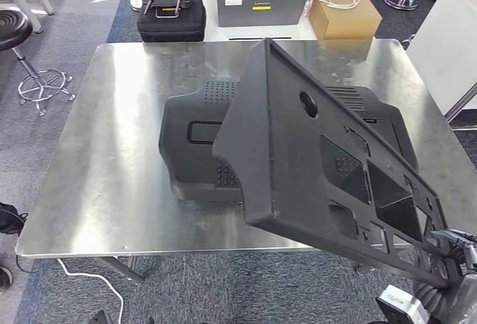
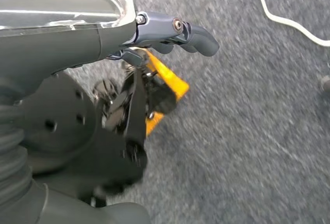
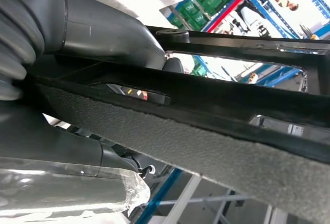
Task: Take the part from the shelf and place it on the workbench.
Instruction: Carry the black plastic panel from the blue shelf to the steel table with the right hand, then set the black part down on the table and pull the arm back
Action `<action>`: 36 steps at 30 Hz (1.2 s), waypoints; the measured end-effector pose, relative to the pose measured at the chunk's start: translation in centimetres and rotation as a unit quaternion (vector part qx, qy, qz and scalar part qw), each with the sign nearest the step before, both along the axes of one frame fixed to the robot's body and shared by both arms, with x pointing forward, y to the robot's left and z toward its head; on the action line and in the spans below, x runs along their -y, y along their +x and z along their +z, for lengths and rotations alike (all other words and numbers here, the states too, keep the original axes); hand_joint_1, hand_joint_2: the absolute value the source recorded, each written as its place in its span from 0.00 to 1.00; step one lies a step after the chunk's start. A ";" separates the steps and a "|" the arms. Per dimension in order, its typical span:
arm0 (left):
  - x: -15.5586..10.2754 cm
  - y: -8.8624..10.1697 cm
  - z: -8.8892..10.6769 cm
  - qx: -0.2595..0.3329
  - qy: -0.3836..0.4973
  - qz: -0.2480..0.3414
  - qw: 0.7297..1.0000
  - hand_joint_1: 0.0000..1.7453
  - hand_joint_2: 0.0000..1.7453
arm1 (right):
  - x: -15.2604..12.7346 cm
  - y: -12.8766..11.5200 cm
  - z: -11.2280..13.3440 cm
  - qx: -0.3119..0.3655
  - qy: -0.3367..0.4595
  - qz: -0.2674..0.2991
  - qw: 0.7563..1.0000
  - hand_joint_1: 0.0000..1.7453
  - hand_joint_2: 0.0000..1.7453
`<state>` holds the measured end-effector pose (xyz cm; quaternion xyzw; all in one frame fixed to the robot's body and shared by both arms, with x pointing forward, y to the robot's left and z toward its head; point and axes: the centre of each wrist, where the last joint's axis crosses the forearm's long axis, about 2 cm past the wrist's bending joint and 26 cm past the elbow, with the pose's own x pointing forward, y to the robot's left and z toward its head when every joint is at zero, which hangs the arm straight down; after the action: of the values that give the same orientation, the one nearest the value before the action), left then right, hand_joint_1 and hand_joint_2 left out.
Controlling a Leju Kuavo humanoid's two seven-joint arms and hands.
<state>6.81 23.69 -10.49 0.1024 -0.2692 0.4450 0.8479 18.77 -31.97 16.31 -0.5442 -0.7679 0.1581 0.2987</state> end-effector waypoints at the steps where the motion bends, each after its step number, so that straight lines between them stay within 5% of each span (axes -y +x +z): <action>1: 0.0 0.1 0.0 0.000 0.000 0.000 1.000 0.00 1.00 | 0.0 0.0 0.0 0.000 0.000 0.000 1.000 1.00 1.00; 21: 0.1 0.2 0.1 -0.034 -0.003 0.002 0.999 0.00 1.00 | 0.0 0.6 0.5 0.005 -0.014 -0.003 1.000 1.00 1.00; 36: 0.0 0.6 0.1 -0.031 -0.005 -0.001 0.999 0.00 1.00 | 0.4 3.4 1.8 0.023 -0.039 0.007 0.999 1.00 1.00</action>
<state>7.42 23.64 -10.37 0.1119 -0.2404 0.4422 0.8568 22.14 -32.34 18.15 -0.5536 -0.7715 0.1774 0.2587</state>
